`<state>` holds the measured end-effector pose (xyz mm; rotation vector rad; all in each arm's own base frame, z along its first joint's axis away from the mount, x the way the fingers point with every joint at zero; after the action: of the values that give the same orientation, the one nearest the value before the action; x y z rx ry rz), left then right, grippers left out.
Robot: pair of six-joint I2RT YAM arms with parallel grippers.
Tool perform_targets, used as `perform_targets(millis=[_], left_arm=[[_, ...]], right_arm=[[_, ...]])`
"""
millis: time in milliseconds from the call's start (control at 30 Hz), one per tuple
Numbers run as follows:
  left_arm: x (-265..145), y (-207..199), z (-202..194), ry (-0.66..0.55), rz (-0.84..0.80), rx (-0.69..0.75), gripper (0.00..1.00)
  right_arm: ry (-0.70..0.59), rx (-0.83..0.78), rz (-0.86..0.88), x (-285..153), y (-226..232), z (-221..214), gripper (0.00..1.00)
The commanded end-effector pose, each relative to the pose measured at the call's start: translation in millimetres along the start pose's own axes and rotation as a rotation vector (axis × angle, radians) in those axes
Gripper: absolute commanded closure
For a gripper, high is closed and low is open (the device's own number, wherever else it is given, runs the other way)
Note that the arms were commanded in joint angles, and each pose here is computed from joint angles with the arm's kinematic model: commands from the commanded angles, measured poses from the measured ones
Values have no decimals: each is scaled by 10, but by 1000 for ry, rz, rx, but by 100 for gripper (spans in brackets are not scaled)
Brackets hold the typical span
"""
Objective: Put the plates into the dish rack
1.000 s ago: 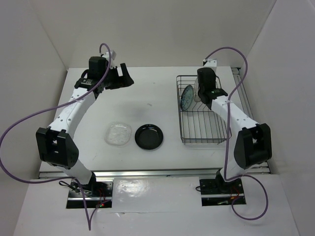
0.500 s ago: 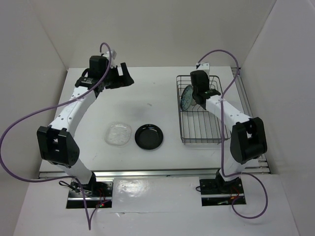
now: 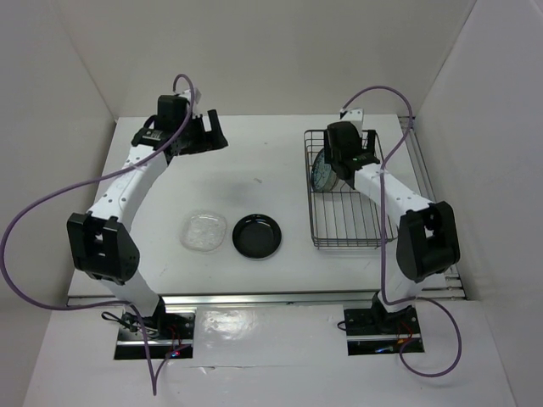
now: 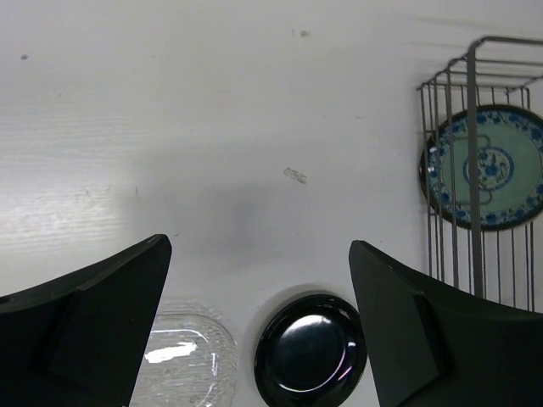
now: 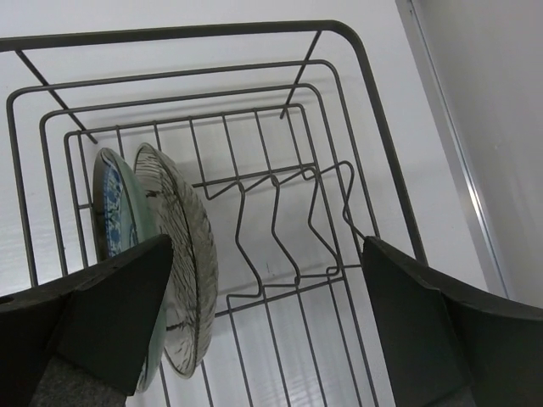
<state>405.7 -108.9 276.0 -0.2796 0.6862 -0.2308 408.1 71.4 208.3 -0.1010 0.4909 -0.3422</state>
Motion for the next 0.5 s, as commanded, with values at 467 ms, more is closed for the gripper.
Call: perform_targets(millis=[467], left_arm=[[-931,710,-1850,136,525,-474,0]], right_arm=[[-235,220,437,-1289,100,756,0]])
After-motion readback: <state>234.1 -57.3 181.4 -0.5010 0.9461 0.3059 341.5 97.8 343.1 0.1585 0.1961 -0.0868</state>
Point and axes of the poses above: each gripper's point midway between its finger pads, its own x axis out along the fingers, its own y axis along the line the jaws close on, z = x × y, the point moved 6 cm from there along -x, back along the fingers, and after that the axes turned 3 degrees about x, right-handed, at the moved point
